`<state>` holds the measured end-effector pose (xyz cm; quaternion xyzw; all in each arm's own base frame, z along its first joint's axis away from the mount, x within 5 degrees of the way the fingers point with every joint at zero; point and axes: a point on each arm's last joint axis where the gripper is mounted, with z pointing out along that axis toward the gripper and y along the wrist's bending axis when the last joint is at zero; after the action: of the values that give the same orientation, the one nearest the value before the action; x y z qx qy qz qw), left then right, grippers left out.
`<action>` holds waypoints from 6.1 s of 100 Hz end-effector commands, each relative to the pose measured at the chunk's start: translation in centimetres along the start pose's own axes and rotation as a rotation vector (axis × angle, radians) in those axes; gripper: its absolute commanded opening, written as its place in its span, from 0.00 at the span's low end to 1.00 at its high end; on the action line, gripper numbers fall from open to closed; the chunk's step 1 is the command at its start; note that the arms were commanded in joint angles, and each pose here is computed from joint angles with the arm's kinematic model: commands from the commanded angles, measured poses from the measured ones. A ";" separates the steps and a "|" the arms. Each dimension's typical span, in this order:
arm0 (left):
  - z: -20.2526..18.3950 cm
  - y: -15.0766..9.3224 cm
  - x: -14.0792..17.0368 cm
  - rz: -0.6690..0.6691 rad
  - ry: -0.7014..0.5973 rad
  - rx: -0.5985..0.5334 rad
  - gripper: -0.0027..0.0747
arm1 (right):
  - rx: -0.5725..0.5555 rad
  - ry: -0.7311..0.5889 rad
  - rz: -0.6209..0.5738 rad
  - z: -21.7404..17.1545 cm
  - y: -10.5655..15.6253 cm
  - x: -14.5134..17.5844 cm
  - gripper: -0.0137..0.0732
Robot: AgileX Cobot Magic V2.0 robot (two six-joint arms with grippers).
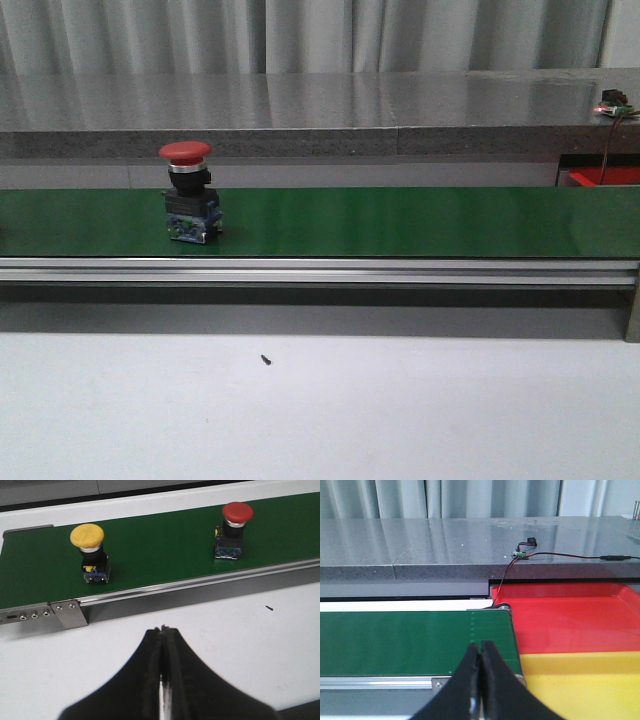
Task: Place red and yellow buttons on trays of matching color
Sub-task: 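Lower the right gripper onto the red button arriving on the belt, then grasp the red button with the right gripper and lift it, then place the red button into the red tray with the right gripper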
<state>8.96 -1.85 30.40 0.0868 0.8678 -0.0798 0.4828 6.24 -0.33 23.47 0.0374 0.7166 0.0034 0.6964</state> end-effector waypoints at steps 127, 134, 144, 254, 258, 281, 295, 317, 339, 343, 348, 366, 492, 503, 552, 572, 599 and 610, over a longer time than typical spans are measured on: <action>-0.7 -0.2 -0.9 -0.005 -0.100 -0.005 0.01 | -0.372 0.699 -0.212 18.5 14.2 -13.9 0.84; -0.7 -0.2 -0.9 -0.005 -0.100 -0.005 0.01 | -0.391 0.736 -0.234 19.4 15.7 -14.1 0.84; -0.7 -0.2 -0.9 -0.005 -0.100 -0.005 0.01 | -0.424 0.776 -0.274 20.4 17.9 -14.2 0.84; -0.7 -0.2 -0.9 -0.005 -0.100 -0.005 0.01 | -0.706 0.927 -0.493 28.1 27.0 -7.7 0.63; -0.7 -0.2 -0.9 -0.005 -0.100 -0.005 0.01 | -0.700 0.934 -0.493 28.2 26.8 -7.7 0.56; -0.7 -0.2 -0.9 -0.005 -0.100 -0.005 0.01 | -0.694 0.957 -0.494 28.2 26.4 -7.7 0.34; -0.7 -0.2 -0.9 -0.005 -0.100 -0.005 0.01 | -0.689 0.928 -0.481 27.8 25.8 -9.2 0.34; -0.8 -0.2 -1.0 -0.006 -0.100 -0.004 0.01 | -0.590 0.837 -0.400 27.5 20.7 -14.4 0.34; -0.8 -0.2 -1.0 -0.006 -0.100 -0.004 0.01 | -0.385 0.830 -0.300 28.6 12.0 -17.6 0.34; -0.8 -0.2 -1.0 -0.006 -0.100 -0.004 0.01 | -0.349 0.837 -0.283 28.8 10.6 -17.8 0.34; -0.8 -0.2 -1.0 -0.006 -0.100 -0.004 0.01 | -0.299 0.850 -0.260 29.2 8.6 -17.9 0.34; -0.8 -0.2 -1.0 -0.006 -0.100 -0.004 0.01 | -0.126 0.872 -0.165 30.0 1.6 -17.8 0.34; -0.8 -0.2 -1.0 -0.006 -0.100 -0.004 0.01 | 0.090 1.058 0.104 38.4 -11.5 -3.5 0.57; -0.8 -0.2 -1.0 -0.006 -0.100 -0.004 0.01 | 0.086 1.072 0.106 38.2 -11.4 -3.6 0.69; -0.8 -0.2 -1.0 -0.006 -0.100 -0.004 0.01 | 0.074 0.976 0.092 35.0 -10.0 -9.9 0.69; -0.8 -0.2 -1.0 -0.006 -0.100 -0.004 0.01 | 0.056 0.910 0.122 32.9 -8.7 -11.4 0.69; -0.8 -0.2 -1.0 -0.006 -0.100 -0.004 0.01 | -0.017 0.848 0.075 29.8 -4.7 -13.7 0.69; -0.8 -0.2 -1.0 -0.006 -0.100 -0.004 0.01 | -0.061 0.853 0.054 28.4 -2.8 -14.3 0.69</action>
<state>8.48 -1.91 30.23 0.0881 0.8646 -0.0789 0.4884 36.60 -6.74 33.38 0.0495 0.9550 0.0551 0.2874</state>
